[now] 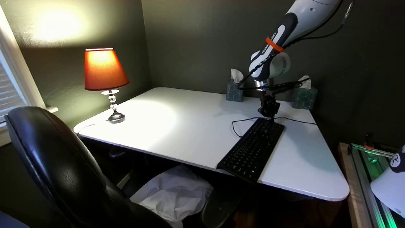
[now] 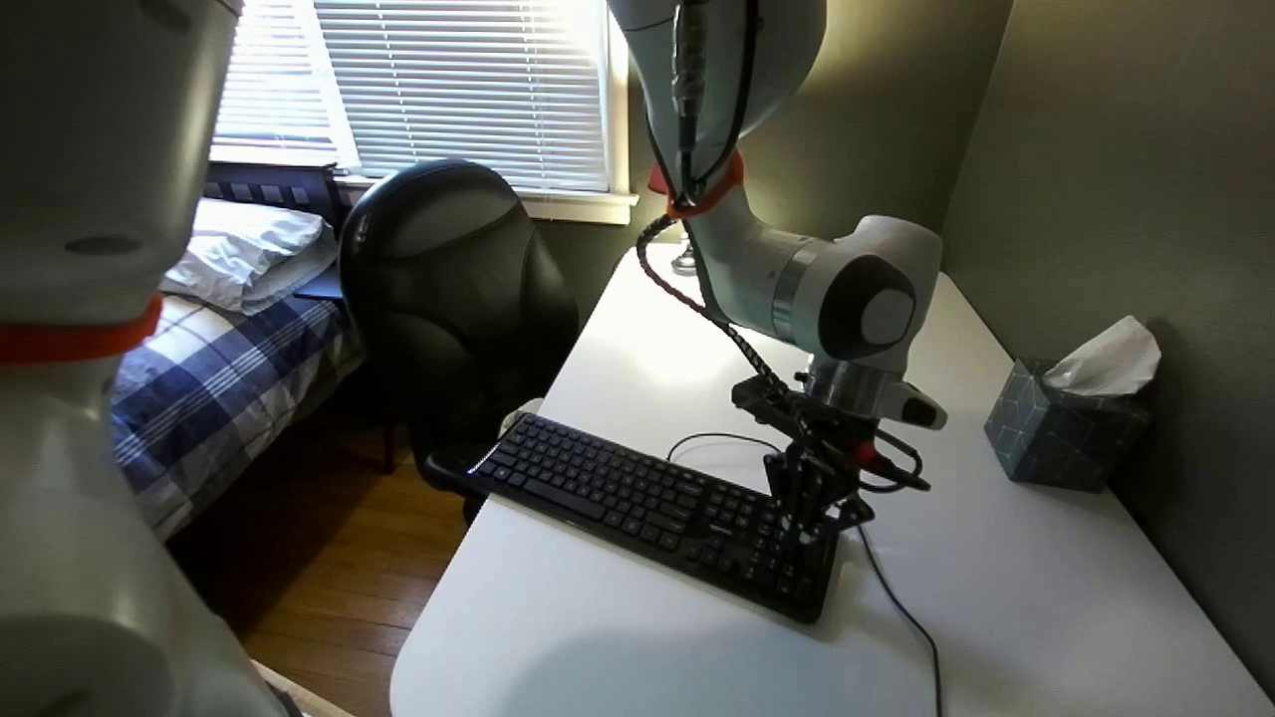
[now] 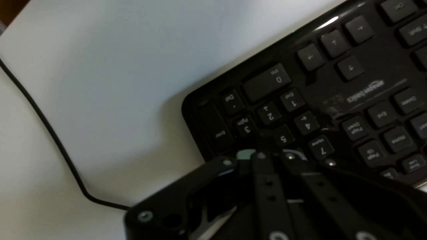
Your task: Press a button on the keyboard
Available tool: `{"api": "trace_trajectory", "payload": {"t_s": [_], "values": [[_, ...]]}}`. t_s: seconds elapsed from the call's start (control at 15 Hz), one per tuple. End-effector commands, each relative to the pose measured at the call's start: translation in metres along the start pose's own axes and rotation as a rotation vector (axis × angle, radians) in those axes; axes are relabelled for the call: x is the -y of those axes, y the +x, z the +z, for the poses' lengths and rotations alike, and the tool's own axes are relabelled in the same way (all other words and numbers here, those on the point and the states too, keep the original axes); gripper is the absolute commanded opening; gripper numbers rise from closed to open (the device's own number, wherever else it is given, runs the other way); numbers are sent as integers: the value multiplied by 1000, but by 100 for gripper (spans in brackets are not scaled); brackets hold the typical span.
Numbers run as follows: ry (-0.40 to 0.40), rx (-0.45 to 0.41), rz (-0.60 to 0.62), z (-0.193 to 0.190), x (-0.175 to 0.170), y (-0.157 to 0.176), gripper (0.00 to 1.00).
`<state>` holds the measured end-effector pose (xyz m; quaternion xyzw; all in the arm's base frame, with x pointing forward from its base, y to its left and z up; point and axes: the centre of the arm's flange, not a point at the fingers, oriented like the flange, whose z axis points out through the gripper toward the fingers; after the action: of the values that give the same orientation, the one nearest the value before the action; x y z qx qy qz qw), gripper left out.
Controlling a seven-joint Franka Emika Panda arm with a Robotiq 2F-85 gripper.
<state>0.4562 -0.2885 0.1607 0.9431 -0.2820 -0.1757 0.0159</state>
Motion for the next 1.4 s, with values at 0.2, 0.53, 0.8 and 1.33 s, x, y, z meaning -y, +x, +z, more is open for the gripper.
{"api": "trace_trajectory", "payload": {"t_s": [0.2,0.53,0.8,1.33], "values": [[6,46,6,4,0,11,0],[4,49,5,5,2,15,0],[3,61,4,6,2,17,0],[4,63,1,2,1,16,0]]}}
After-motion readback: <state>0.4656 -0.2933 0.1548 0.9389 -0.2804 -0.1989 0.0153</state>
